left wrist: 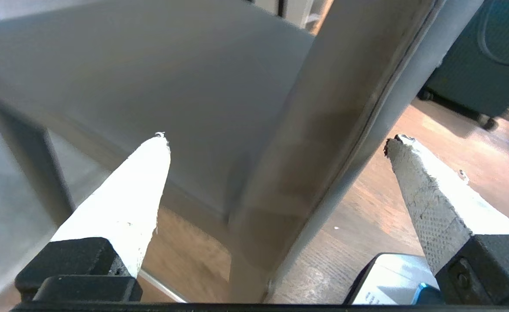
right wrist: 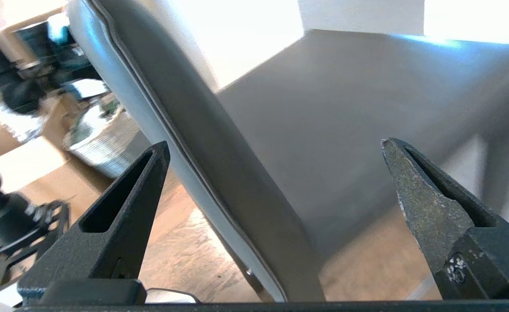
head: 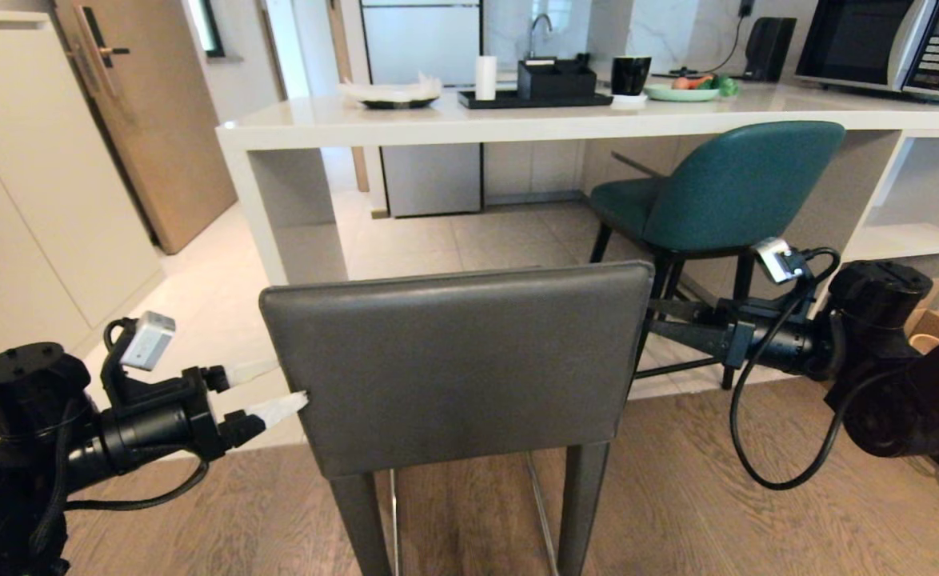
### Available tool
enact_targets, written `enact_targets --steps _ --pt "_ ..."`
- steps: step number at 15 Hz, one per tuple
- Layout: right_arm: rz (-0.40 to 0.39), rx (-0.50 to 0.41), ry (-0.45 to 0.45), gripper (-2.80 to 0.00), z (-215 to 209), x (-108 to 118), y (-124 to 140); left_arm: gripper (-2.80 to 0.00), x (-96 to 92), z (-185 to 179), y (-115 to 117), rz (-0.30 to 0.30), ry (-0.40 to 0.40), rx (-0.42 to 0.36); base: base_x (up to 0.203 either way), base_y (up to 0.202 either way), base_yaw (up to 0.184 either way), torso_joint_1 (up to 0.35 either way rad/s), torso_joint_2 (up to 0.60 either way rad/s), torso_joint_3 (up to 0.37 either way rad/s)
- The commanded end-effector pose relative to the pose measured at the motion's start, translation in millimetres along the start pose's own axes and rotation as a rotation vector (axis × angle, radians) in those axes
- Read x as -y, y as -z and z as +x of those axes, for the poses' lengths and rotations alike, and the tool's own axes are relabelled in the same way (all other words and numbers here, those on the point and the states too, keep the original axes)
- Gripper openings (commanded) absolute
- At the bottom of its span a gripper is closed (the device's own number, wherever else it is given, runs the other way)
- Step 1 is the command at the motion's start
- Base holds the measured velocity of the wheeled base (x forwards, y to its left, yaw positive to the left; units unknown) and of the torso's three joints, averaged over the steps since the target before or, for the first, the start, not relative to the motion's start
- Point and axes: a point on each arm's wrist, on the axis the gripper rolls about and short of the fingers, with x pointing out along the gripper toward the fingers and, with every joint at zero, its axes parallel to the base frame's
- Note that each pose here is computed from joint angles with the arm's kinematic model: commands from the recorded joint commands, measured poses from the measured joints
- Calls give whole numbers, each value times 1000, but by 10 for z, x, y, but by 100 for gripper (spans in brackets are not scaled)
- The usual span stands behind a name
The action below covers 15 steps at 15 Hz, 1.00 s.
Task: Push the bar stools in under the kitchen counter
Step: Pull the gray chair out from under the dining table, then pull the blue chair out from under the dining table
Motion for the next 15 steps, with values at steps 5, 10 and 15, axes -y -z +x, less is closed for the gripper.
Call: enact_targets --steps 5,10,15 --pt "41 12 119 0 -528 -348 -16 0 403 -379 -47 -4 -49 6 0 0 0 0 0 0" --pt "-39 222 650 0 -834 -332 -315 0 213 -491 -200 -35 -492 122 0 0 0 0 0 0" --pt "44 231 1076 0 -935 -739 -879 0 144 -80 -560 -11 -835 250 0 0 0 0 0 0"
